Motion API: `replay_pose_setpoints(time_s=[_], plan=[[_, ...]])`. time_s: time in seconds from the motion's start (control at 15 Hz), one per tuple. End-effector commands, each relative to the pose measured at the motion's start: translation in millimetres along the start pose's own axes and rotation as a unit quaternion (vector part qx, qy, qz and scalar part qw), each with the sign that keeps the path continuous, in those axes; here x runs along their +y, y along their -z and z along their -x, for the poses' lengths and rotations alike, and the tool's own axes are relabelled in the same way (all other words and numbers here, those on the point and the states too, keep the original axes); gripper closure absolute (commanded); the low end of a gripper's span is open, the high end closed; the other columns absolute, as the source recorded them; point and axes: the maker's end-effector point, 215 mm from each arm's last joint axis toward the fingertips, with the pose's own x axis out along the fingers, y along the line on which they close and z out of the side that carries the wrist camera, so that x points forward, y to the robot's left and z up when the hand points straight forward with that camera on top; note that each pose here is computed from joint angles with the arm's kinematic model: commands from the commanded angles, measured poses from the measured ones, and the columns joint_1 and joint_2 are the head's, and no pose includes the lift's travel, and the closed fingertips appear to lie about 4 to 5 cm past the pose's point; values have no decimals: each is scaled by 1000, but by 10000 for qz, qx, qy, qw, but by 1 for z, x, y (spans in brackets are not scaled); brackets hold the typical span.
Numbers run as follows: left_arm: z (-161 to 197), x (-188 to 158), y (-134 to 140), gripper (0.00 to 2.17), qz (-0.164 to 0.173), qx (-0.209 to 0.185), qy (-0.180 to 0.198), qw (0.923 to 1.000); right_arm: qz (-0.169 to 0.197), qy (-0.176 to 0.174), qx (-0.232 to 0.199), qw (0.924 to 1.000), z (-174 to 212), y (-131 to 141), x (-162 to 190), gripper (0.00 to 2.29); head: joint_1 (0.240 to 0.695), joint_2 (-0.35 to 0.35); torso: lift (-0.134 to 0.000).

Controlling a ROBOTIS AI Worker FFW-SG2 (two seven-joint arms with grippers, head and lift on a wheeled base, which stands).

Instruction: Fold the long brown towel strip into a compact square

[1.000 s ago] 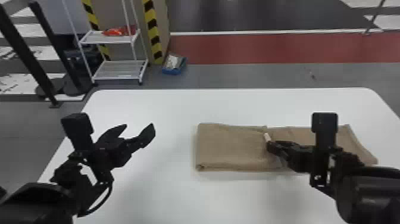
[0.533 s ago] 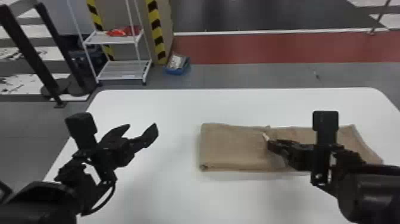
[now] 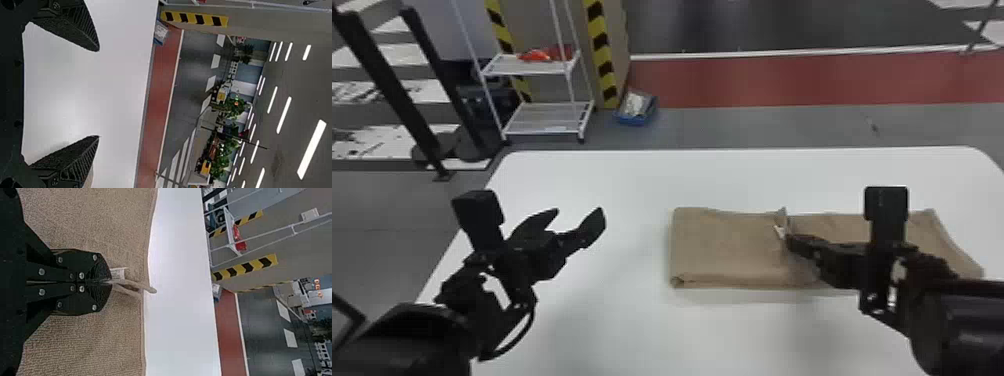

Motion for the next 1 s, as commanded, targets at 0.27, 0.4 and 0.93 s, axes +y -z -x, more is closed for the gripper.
replay_pose_setpoints(time_s=[0.27, 0.4, 0.93], plan=[[2, 0, 1, 100, 2, 4, 2, 10000, -168, -271, -671, 9972, 37, -41, 15, 1423, 695, 117, -124], [3, 4, 0, 100, -4, -7, -36, 10000, -481, -191, -945, 9942, 62, -56, -8, 1423, 695, 114, -124], [4, 0, 6, 100, 11, 42, -47, 10000, -1006, 105, -692, 9925, 62, -20, -64, 1423, 695, 21, -124]])
